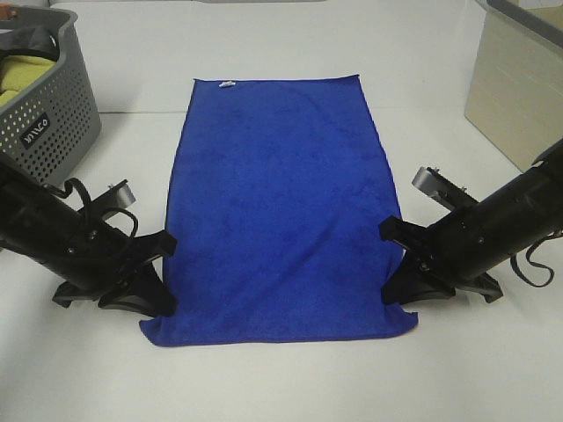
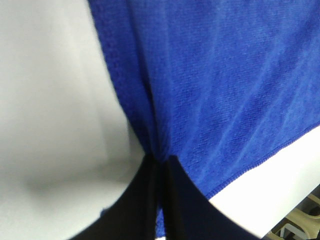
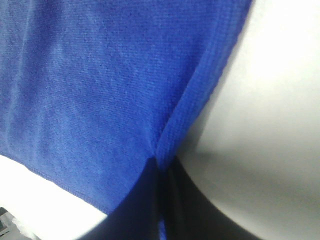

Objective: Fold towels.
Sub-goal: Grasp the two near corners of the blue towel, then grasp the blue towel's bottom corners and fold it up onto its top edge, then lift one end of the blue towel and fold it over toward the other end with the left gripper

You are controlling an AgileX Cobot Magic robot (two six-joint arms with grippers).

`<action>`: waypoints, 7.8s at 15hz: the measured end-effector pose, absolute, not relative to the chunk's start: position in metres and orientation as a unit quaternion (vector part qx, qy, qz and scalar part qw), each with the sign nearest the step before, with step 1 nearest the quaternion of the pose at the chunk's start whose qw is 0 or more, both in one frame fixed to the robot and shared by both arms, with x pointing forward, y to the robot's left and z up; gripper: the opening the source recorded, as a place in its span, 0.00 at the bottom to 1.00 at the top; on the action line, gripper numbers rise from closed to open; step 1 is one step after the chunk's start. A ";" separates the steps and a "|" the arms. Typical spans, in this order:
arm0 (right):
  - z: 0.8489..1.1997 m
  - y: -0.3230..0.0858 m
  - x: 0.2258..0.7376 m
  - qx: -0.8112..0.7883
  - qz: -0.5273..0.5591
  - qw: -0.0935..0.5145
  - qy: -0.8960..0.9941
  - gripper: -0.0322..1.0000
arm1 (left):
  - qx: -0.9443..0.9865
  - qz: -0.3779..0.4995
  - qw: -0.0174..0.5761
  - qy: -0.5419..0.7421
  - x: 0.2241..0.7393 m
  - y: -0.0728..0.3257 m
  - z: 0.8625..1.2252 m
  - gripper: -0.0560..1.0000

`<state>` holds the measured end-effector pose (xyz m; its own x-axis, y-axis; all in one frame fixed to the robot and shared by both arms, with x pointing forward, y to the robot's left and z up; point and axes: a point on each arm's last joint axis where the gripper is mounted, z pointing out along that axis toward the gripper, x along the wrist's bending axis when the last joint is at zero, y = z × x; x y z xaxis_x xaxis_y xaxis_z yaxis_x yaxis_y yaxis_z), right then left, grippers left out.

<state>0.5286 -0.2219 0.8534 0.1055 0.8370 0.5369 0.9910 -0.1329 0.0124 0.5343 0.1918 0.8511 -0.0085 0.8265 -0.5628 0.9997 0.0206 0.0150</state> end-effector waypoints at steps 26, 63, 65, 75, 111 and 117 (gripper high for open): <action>0.986 -0.210 0.637 -0.643 -0.302 0.097 -0.697 0.03 | 0.703 -0.052 0.285 0.649 0.631 0.187 0.969 0.06; 0.921 -0.237 0.728 -0.666 -0.186 0.131 -0.711 0.70 | 0.699 -0.042 0.195 0.686 0.683 0.202 0.895 0.65; 0.909 -0.236 0.721 -0.661 -0.181 0.153 -0.712 0.70 | 0.687 -0.035 0.195 0.700 0.681 0.207 0.889 0.65; 0.864 -0.201 0.712 -0.662 -0.207 0.232 -0.682 0.60 | 0.685 -0.049 0.230 0.690 0.688 0.169 0.864 0.57; 0.888 -0.199 0.729 -0.674 -0.221 0.151 -0.688 0.49 | 0.678 -0.022 0.229 0.698 0.702 0.185 0.884 0.53; 0.954 -0.203 0.721 -0.662 -0.236 0.115 -0.702 0.77 | 0.688 0.006 0.225 0.690 0.703 0.193 0.906 0.79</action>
<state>0.7209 -0.2030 0.9542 -0.0983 0.8752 0.4736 0.9837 0.0133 0.1795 0.7025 0.1926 0.9064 0.0478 0.9521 -0.3020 0.9466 0.0534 0.3179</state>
